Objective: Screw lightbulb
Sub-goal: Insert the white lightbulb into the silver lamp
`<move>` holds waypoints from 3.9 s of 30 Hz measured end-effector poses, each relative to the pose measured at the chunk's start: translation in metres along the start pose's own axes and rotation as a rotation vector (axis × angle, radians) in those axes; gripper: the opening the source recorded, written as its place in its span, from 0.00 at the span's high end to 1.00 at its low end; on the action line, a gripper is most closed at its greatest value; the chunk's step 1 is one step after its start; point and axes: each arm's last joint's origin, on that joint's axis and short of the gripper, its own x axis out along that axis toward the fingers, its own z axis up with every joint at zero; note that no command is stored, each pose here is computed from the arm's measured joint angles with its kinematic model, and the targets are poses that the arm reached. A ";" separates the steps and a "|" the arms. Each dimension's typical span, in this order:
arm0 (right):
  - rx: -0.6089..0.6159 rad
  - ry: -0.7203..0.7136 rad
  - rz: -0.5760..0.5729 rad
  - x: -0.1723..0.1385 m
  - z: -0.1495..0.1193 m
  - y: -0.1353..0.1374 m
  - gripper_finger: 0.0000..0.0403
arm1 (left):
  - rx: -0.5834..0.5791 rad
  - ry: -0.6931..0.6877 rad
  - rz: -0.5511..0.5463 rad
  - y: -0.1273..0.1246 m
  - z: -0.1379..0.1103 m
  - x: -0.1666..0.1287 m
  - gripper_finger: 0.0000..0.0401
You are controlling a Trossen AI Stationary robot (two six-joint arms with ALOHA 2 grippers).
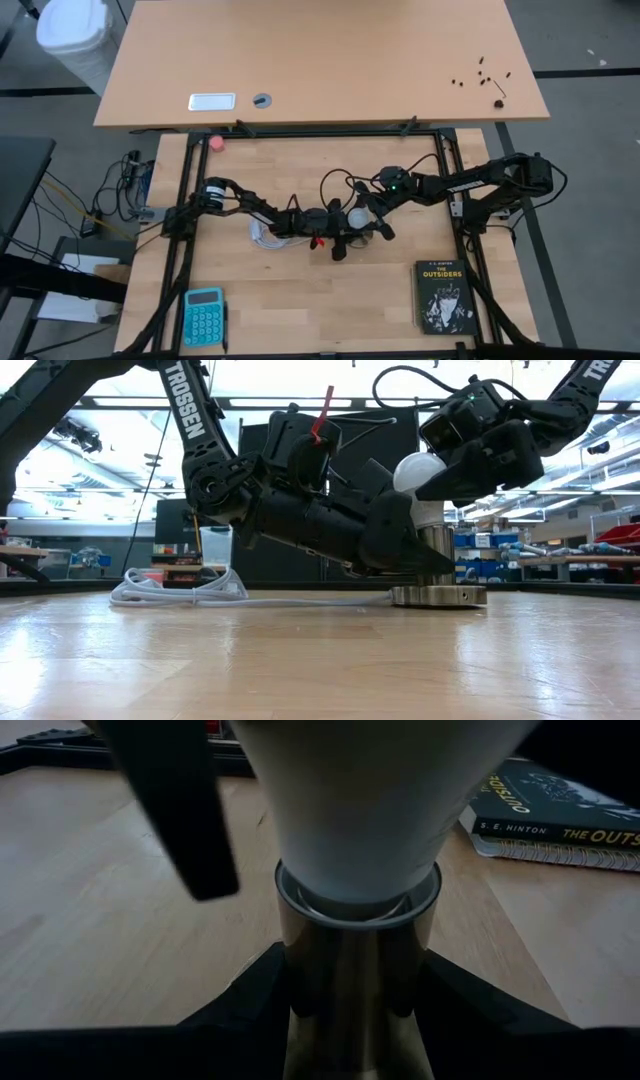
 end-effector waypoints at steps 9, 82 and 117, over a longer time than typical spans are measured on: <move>0.004 0.029 -0.039 0.004 0.000 0.005 0.38 | -0.001 0.001 0.008 0.000 0.000 0.000 0.57; 0.240 -0.071 -0.524 0.001 -0.006 0.044 0.25 | -0.115 -0.096 0.210 0.002 0.008 -0.002 0.57; 0.086 -0.025 -0.244 -0.007 -0.015 0.022 0.15 | -0.078 -0.055 0.054 0.002 0.007 -0.001 0.57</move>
